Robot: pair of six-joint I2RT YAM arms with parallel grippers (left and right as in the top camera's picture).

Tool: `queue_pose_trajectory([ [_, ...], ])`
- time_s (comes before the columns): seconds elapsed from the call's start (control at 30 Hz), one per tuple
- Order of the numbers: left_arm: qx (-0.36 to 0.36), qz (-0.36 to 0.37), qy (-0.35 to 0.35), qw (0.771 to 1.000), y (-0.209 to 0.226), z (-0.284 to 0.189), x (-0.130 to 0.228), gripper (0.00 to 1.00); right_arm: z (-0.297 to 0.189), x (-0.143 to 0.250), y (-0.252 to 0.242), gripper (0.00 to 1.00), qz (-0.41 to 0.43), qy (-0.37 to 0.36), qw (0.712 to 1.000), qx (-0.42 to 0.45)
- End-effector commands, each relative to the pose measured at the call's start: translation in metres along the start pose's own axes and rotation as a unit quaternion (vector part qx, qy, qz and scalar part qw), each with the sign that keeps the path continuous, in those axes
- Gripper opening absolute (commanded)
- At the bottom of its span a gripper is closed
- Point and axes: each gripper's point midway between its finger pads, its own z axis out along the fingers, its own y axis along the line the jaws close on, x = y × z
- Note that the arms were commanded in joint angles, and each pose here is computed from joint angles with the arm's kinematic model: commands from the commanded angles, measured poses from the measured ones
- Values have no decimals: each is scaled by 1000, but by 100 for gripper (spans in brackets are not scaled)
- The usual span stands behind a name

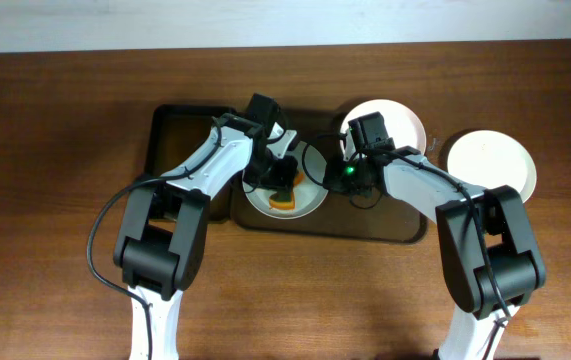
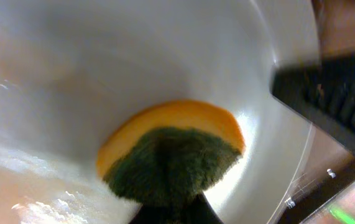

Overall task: Clean dirty plates on tray and stack at the side
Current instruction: 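Scrub the second plate with the sponge in left gripper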

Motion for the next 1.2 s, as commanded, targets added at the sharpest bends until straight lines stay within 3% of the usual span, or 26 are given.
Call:
queue_pose_trajectory([
  [0.0, -168, -115, -64, 977, 60, -6, -19, 0, 6, 4, -3, 4, 3, 8, 1000, 3],
  [0.07, -243, -196, -121, 942, 88, -20, -29, 0, 6, 4, -3, 4, 3, 8, 1000, 3],
  [0.13, -250, -205, -130, 937, 91, -22, -31, 0, 6, 4, -3, 4, 2, 8, 1000, 3],
  [0.23, -206, -207, -51, 955, 73, -10, 0, 0, 6, 4, -3, 4, 1, 8, 1000, 3],
  [0.3, -141, -172, 36, 974, 47, -3, 31, 0, 6, 4, -3, 4, 1, 9, 1000, 2],
  [0.37, -99, -137, 69, 983, 32, -1, 42, 0, 6, 4, -3, 4, 1, 9, 1000, 2],
  [0.5, -3, -34, 60, 998, 1, 4, 30, 0, 6, 5, -2, 4, 1, 11, 1000, -1],
  [0.6, 1, -14, 16, 1000, 0, 6, 8, 0, 6, 5, -2, 4, 1, 11, 1000, 0],
  [0.73, -58, 4, -44, 997, 19, 4, -21, 0, 6, 6, -2, 4, 1, 12, 1000, 1],
  [0.83, -181, -24, -85, 979, 61, -8, -36, 0, 6, 5, -2, 4, 0, 12, 1000, 1],
  [0.9, -227, -64, -97, 967, 77, -15, -36, 0, 6, 6, -2, 4, 0, 12, 1000, 1],
  [1.0, -239, -135, -68, 959, 81, -15, -12, 0, 6, 6, -2, 4, 0, 12, 1000, 1],
  [1.1, -146, -153, 4, 977, 48, -2, 15, 0, 6, 6, -2, 4, 0, 12, 1000, 0],
  [1.17, -52, -121, 67, 989, 12, 4, 37, 0, 6, 6, -2, 4, 0, 12, 1000, 1],
])
